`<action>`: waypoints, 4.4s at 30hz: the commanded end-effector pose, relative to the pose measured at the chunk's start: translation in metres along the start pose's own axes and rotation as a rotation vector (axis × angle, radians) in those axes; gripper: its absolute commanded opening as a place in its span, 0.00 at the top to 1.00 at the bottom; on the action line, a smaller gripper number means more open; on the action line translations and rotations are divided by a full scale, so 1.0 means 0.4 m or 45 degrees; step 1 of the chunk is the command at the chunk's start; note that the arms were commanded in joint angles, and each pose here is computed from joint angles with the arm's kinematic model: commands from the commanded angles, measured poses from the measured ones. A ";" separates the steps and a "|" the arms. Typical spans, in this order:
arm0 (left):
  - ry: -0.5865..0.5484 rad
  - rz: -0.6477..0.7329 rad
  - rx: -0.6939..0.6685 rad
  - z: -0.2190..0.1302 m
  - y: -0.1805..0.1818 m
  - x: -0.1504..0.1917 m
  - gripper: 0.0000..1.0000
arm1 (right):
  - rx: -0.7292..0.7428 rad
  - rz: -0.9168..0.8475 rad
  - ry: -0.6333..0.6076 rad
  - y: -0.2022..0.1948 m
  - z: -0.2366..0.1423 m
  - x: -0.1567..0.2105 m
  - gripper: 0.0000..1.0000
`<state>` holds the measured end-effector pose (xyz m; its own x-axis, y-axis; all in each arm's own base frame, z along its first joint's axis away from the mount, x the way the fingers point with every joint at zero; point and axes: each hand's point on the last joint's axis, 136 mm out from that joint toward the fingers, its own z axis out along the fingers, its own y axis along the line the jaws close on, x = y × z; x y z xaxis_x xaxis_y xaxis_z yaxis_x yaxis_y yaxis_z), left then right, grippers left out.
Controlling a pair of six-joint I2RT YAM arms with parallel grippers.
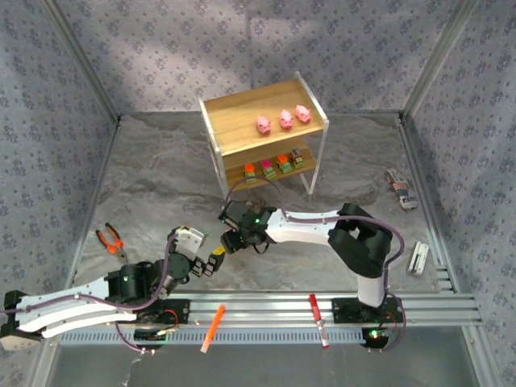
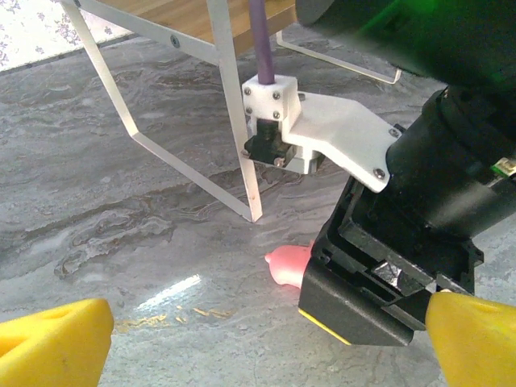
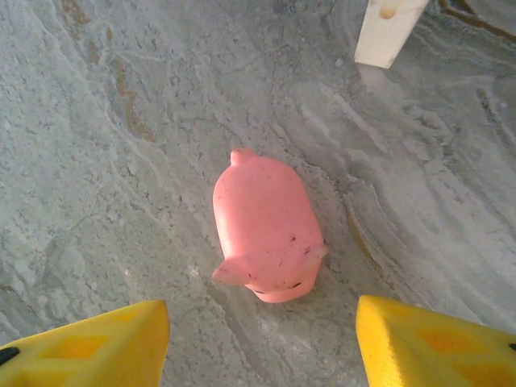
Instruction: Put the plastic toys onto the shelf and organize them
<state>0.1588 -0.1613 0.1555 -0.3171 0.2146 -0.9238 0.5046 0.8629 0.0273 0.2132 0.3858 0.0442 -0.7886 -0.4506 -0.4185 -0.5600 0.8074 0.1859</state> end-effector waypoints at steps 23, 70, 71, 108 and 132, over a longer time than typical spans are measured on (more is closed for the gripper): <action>-0.023 -0.028 0.004 -0.007 0.000 -0.021 0.00 | 0.031 -0.047 0.018 -0.010 0.040 -0.040 0.43; -0.015 -0.028 0.009 -0.005 0.000 -0.018 0.00 | 0.183 -0.073 -0.159 -0.026 -0.151 -0.014 0.76; -0.015 -0.028 0.009 -0.005 0.000 -0.018 0.00 | 0.192 -0.079 -0.167 -0.027 -0.167 -0.014 0.76; 0.029 0.057 0.211 0.007 -0.086 -0.007 0.00 | 0.238 -0.006 -0.807 -0.078 -0.819 -0.373 0.78; 0.034 0.057 0.207 0.007 -0.085 -0.005 0.00 | 0.242 0.084 -0.722 -0.125 -0.768 -0.536 0.78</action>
<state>0.1421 -0.1922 0.1442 -0.3281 0.2970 -0.8968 0.6491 0.7606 0.0144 0.3339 0.3281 0.4011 -0.5124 -0.1352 -0.8480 -0.4108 0.9058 0.1037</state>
